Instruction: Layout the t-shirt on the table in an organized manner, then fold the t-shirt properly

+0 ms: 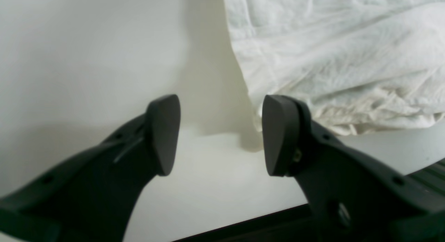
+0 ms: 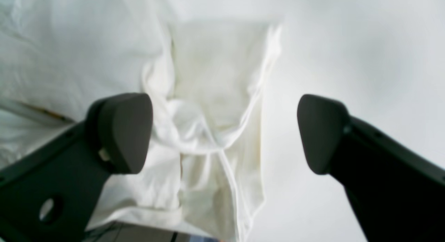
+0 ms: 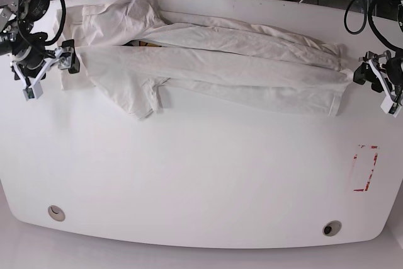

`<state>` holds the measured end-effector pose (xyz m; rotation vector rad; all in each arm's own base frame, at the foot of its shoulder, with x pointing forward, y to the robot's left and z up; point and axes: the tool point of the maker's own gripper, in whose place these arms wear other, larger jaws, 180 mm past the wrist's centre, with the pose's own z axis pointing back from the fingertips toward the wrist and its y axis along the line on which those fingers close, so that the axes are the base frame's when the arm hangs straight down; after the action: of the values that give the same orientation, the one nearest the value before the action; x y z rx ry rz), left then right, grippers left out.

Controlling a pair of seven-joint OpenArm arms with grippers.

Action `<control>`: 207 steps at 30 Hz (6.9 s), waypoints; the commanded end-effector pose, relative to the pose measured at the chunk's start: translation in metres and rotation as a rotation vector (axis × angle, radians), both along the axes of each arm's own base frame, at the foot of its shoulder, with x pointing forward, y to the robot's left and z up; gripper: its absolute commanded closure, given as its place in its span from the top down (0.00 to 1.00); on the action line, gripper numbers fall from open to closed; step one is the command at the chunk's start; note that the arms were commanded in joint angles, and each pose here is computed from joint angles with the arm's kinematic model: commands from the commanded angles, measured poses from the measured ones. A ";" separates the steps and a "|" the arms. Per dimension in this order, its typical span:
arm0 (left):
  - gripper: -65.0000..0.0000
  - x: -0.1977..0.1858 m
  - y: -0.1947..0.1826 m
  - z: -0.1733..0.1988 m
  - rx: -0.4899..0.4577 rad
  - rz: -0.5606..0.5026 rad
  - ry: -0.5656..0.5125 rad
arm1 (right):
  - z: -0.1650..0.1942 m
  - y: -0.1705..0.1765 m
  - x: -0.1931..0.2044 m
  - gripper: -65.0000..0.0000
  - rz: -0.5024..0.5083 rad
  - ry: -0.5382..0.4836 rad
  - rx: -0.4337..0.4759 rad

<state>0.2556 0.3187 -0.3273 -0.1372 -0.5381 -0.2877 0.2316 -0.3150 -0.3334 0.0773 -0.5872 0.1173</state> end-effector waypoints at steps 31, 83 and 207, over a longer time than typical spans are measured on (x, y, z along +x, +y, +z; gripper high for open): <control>0.54 0.042 0.015 0.059 0.065 -0.018 -0.157 | -0.036 0.079 0.103 0.98 0.077 -0.014 0.363; 0.54 0.042 0.000 0.044 0.009 -0.010 -0.150 | -0.027 0.185 0.083 0.07 0.318 0.028 0.799; 0.40 -0.003 -0.102 -0.060 -0.117 -0.079 0.068 | -0.119 0.006 0.011 0.06 0.036 0.121 0.052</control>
<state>0.2410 0.2129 -0.3996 -0.2930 -0.4394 -0.3171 0.2701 -0.2905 -0.4317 0.2419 -0.6332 0.1161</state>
